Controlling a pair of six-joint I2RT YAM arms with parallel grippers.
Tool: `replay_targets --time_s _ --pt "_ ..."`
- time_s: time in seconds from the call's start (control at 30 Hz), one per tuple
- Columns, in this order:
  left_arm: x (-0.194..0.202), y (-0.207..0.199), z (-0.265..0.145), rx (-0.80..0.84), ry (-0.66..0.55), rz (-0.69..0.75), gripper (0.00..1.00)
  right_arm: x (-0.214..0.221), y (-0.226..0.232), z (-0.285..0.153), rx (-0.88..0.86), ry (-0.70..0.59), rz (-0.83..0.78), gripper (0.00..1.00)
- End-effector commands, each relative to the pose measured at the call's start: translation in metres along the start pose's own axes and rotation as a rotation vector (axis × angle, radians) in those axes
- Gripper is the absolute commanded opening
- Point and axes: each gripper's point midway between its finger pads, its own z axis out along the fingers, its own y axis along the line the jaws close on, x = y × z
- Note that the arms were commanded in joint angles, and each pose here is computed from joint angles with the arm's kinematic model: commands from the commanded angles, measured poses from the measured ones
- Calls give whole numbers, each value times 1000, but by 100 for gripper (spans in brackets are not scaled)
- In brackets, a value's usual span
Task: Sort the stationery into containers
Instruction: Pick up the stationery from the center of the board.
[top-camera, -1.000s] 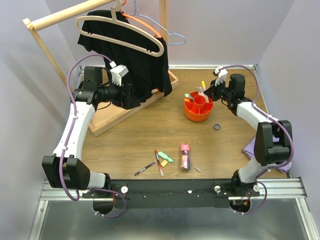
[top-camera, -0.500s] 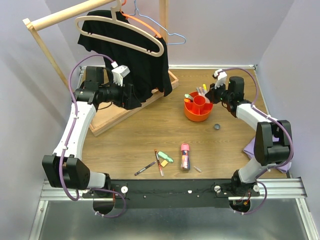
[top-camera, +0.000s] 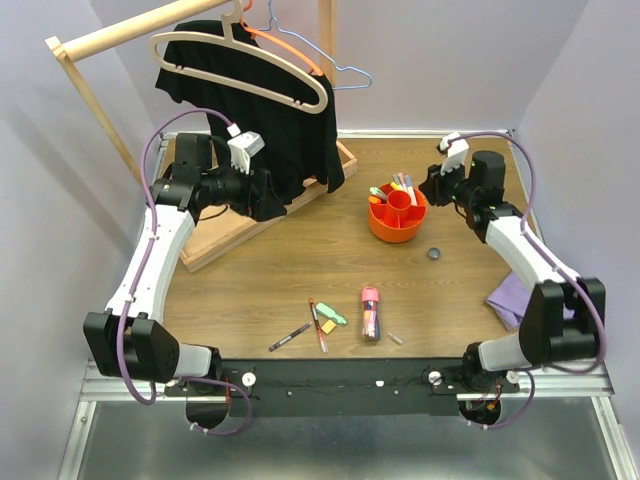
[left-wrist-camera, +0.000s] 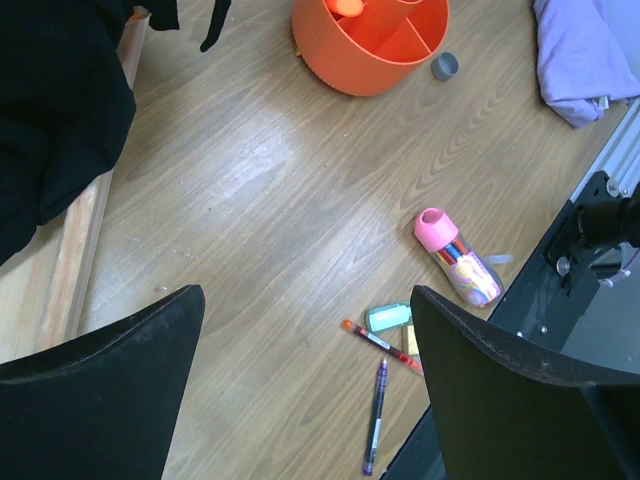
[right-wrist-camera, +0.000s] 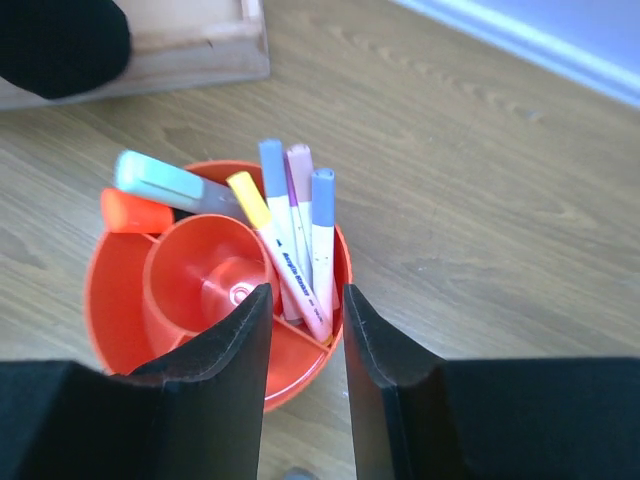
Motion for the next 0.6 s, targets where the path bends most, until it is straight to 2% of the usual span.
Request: replay_targets --time_s 0.0,0.1,0.2,0.4,0.5,0.57 --pt "3 -13 -8 -12 -19 33 93 -32 1 -38 35 -42 -43 42" --pt "22 -24 -7 -1 45 67 93 -34 12 -57 2 -37 -85 42" --pt "41 -32 -3 5 124 99 93 -11 36 -75 -101 27 -130 42" --pt "71 -12 -5 -48 303 227 93 31 71 -101 -218 97 -102 42" --pt "80 -13 -7 -27 379 256 93 29 71 -103 -206 84 -73 42" --pt "86 -20 -3 19 408 282 93 28 83 -107 -277 81 -96 42"
